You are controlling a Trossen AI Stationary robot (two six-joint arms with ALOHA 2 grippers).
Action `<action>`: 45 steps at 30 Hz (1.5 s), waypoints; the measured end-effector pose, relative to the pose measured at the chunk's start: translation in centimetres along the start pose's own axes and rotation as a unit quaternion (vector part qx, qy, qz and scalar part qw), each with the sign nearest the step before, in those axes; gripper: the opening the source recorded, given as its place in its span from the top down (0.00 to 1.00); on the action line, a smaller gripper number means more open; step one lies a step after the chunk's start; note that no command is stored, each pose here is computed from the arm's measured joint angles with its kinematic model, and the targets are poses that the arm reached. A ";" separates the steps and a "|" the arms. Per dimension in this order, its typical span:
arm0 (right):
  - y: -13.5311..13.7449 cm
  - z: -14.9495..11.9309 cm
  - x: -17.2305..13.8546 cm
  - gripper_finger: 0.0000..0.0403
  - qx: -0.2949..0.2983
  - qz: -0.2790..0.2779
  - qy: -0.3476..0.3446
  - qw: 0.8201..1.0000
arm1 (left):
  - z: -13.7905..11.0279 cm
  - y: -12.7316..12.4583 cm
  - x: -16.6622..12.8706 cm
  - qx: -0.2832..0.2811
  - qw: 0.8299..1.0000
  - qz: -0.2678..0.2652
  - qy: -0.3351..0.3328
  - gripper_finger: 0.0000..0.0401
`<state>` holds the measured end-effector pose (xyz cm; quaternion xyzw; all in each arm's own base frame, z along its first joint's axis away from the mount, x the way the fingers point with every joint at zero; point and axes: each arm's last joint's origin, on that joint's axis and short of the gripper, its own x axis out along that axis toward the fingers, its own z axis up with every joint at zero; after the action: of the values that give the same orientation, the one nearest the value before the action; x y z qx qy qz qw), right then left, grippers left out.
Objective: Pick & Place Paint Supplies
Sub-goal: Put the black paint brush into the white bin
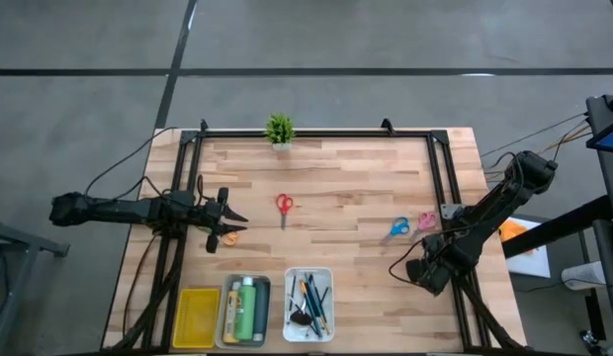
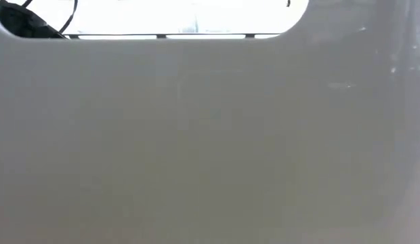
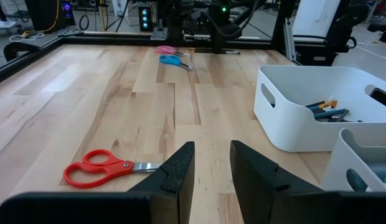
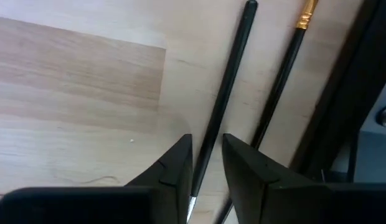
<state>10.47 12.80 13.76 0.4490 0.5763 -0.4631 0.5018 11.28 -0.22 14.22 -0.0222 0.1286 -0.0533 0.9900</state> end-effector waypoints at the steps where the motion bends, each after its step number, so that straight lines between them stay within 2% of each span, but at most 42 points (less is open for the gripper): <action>1: 0.0 0.0 0.0 0.83 0.000 0.002 0.001 1.000 | 0.0 0.0 0.0 0.000 1.000 0.000 0.000 0.74; 5: 0.1 0.0 0.1 0.95 -0.014 0.013 0.002 1.000 | 0.0 0.0 0.0 0.000 1.000 0.000 0.000 0.74; 17: 0.3 -0.1 -0.1 0.96 -0.003 0.019 0.000 1.000 | 0.0 0.0 0.0 0.000 1.000 0.000 0.000 0.74; 23: 0.9 -0.7 -1.1 0.96 -0.003 0.052 0.006 0.999 | 0.0 0.0 0.0 0.000 1.000 0.000 0.000 0.74; 28: 2.1 -1.2 -2.7 0.96 -0.011 0.135 -0.041 0.990 | 0.0 0.0 0.0 0.000 1.000 0.000 0.000 0.74; 31: 3.1 -1.6 -4.1 0.96 -0.017 0.209 -0.091 0.974 | 0.0 0.0 0.0 0.000 1.000 0.000 0.000 0.74; 34: 3.9 -1.9 -5.6 0.96 -0.024 0.277 -0.142 0.950 | 0.0 0.0 0.0 0.000 1.000 0.000 0.000 0.74; 41: 6.3 -3.3 -8.0 0.96 -0.049 0.450 -0.209 0.867 | 0.0 0.0 0.0 0.000 1.000 0.000 0.000 0.74; 45: 7.6 -3.8 -8.9 0.96 -0.062 0.506 -0.236 0.828 | 0.0 0.0 0.0 0.000 1.000 0.000 0.000 0.74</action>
<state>18.18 17.40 22.24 0.5229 0.1603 -0.1994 0.8131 11.28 -0.22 14.22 -0.0222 0.1286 -0.0531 0.9900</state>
